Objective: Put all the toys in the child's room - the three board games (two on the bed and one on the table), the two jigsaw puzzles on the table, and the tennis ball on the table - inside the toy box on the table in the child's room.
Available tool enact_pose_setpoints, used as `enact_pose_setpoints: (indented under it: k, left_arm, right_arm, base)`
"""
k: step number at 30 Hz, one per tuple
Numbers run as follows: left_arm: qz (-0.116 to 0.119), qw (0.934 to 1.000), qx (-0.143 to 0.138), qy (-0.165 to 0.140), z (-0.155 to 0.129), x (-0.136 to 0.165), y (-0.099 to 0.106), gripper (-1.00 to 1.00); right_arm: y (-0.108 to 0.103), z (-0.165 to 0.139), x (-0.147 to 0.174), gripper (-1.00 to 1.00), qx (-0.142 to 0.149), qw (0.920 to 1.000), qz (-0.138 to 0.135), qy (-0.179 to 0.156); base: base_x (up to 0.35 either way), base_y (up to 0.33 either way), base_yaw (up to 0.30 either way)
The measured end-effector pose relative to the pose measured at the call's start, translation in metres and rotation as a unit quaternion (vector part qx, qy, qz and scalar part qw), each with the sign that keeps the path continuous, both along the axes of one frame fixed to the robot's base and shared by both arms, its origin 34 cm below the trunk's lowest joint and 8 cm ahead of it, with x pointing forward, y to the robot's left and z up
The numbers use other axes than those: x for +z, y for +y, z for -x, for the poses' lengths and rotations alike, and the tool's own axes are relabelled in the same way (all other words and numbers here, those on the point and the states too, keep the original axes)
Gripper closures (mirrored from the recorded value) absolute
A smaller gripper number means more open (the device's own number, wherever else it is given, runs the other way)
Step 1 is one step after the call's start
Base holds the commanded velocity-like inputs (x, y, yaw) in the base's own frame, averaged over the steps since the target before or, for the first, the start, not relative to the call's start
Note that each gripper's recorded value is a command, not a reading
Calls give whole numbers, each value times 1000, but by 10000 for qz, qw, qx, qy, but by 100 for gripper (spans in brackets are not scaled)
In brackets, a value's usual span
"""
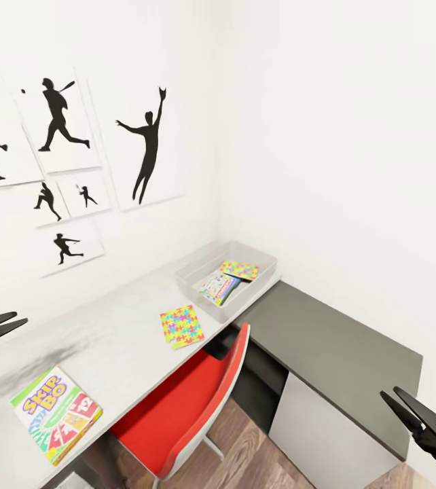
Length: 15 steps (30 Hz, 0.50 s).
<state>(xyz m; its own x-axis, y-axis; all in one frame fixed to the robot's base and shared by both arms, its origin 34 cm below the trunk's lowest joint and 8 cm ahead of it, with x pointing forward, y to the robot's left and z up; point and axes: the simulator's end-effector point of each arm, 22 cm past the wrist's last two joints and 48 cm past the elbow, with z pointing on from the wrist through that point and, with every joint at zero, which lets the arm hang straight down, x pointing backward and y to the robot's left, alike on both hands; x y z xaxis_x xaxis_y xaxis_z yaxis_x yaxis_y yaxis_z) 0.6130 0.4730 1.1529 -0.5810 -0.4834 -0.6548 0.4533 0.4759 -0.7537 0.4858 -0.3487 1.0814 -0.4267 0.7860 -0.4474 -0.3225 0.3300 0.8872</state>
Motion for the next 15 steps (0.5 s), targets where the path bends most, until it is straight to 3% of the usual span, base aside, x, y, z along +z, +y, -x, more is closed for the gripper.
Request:
enact_pose_setpoints:
  k: [8, 15]
  left_arm:
    - [6, 10000, -6, -49, 1, 5, -1, -100]
    - [10, 10000, -11, -92, 3, 9, -1, -100]
  right_arm:
    - [0, 1, 3, -100, -3, 10000, 13, -46]
    - [0, 1, 7, -100, -2, 10000, 15, -89]
  base:
    - [0, 4, 203]
    - [0, 88, 204]
